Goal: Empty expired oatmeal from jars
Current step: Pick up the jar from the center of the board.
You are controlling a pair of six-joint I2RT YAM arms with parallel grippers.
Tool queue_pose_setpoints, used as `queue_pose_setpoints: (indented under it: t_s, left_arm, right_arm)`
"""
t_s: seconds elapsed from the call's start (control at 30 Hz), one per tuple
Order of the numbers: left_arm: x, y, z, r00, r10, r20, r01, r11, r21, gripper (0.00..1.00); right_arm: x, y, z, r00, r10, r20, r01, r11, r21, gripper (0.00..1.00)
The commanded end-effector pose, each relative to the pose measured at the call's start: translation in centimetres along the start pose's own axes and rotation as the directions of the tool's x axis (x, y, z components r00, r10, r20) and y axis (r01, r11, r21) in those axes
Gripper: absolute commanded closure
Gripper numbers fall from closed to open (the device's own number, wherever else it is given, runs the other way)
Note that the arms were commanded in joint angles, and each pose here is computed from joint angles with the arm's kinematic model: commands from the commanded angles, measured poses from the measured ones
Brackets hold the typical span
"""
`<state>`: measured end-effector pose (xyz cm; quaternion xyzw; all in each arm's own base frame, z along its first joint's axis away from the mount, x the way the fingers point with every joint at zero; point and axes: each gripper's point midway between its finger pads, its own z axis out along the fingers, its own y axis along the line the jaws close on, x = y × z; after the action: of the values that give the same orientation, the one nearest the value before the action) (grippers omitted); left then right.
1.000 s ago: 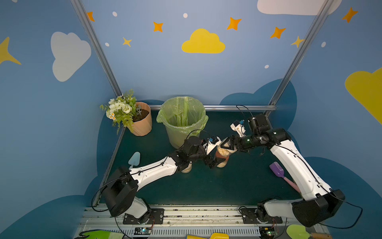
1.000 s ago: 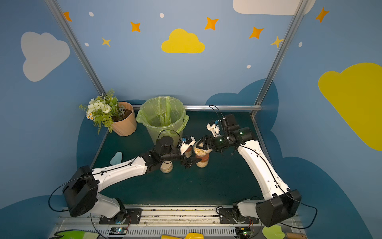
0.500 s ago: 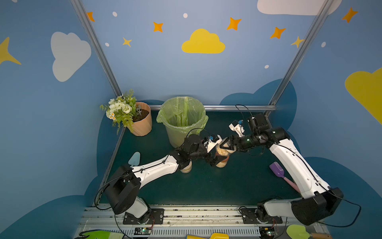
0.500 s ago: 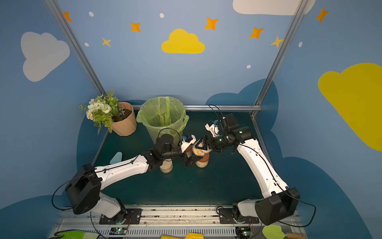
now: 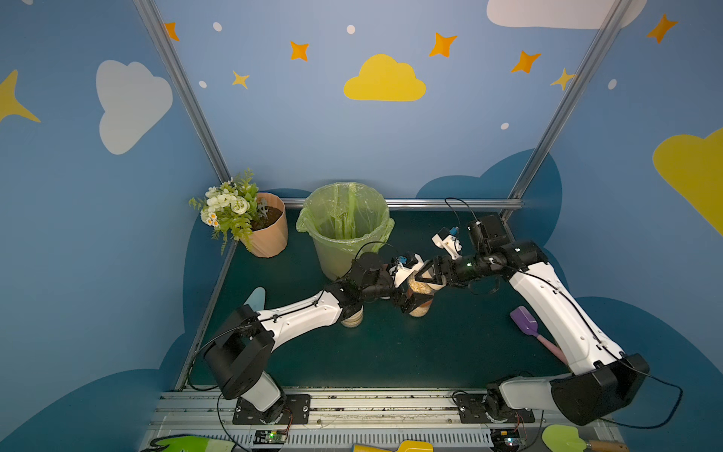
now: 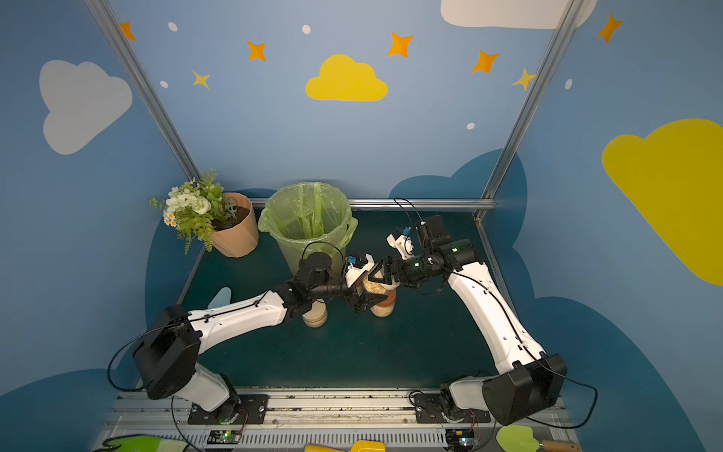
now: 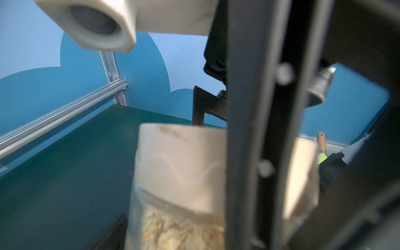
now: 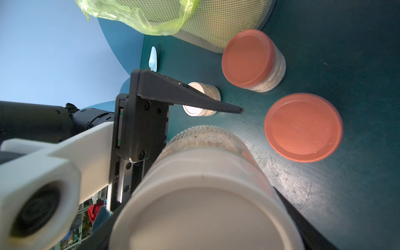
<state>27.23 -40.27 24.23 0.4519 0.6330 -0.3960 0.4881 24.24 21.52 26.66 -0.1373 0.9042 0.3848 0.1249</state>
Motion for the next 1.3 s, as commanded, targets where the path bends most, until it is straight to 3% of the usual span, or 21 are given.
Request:
queue_pose_setpoints:
  t_s: [0.0,0.2,0.63,0.9,1.27]
  left_arm:
    - [-1.2,0.3,0.2,0.999,0.017,0.033,-0.017,1.0,0.003,0.01]
    - [-0.9,0.4,0.4,1.0,0.006,0.026,-0.006,1.0,0.008,0.04]
    - [-1.5,0.7,0.4,0.999,-0.006,0.041,0.006,1.0,0.002,0.24]
    - [-1.5,0.7,0.4,0.999,-0.007,0.04,0.006,1.0,0.004,0.07]
    - [-0.9,0.6,0.4,1.0,-0.011,0.022,0.011,1.0,0.007,0.1]
  right_arm:
    - [0.0,1.4,-0.4,0.999,-0.036,0.005,0.037,0.998,-0.052,0.54]
    - [0.0,1.4,-0.2,0.999,-0.034,0.0,0.034,0.998,-0.055,0.54]
    - [0.4,1.3,0.3,0.999,-0.039,-0.021,0.038,0.998,-0.046,0.53]
    - [0.6,1.3,0.6,0.998,-0.047,-0.041,0.045,0.998,-0.044,0.55]
    - [0.6,1.3,0.8,0.997,-0.06,-0.052,0.058,0.998,-0.037,0.56]
